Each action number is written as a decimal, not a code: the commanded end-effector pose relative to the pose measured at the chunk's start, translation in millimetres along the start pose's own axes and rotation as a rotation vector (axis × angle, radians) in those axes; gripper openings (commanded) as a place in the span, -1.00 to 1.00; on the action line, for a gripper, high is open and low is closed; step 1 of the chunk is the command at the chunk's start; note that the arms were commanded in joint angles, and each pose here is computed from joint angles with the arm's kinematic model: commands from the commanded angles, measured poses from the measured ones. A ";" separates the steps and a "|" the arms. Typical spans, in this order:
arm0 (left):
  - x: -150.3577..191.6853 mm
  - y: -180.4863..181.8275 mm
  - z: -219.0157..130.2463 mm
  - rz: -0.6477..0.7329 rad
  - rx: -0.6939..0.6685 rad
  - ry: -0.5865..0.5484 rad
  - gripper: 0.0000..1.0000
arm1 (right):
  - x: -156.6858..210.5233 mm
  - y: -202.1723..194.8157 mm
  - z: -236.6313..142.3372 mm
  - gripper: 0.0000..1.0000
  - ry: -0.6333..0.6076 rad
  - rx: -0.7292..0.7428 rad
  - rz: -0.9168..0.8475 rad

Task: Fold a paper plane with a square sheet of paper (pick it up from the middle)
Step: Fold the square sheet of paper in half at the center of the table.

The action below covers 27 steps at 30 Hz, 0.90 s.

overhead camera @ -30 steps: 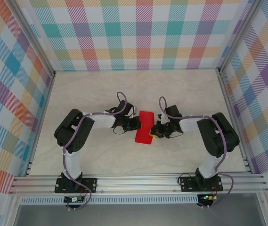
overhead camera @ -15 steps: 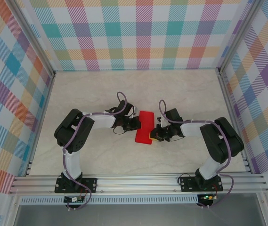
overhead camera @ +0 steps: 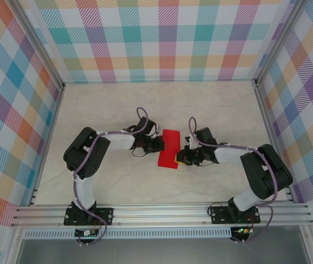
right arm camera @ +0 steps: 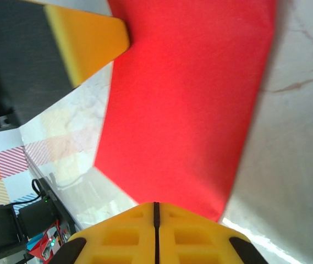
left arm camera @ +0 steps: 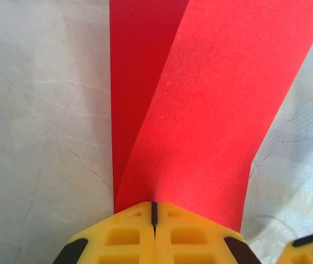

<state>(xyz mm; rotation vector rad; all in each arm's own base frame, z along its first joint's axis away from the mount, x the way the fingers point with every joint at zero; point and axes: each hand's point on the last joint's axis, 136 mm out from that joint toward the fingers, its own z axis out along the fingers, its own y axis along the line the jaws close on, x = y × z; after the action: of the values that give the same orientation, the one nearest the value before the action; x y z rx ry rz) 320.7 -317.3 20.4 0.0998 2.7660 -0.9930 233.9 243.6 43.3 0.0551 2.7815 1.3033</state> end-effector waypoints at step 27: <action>34.4 38.8 12.1 -0.019 -0.148 0.123 -1.00 | -38.7 9.9 -6.7 -0.82 -0.096 0.050 -0.019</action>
<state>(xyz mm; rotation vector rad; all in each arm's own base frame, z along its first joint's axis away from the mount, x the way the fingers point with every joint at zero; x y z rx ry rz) 320.5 -317.3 20.4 0.1372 2.7700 -0.9770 256.2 244.5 53.2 0.0808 2.7650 1.1865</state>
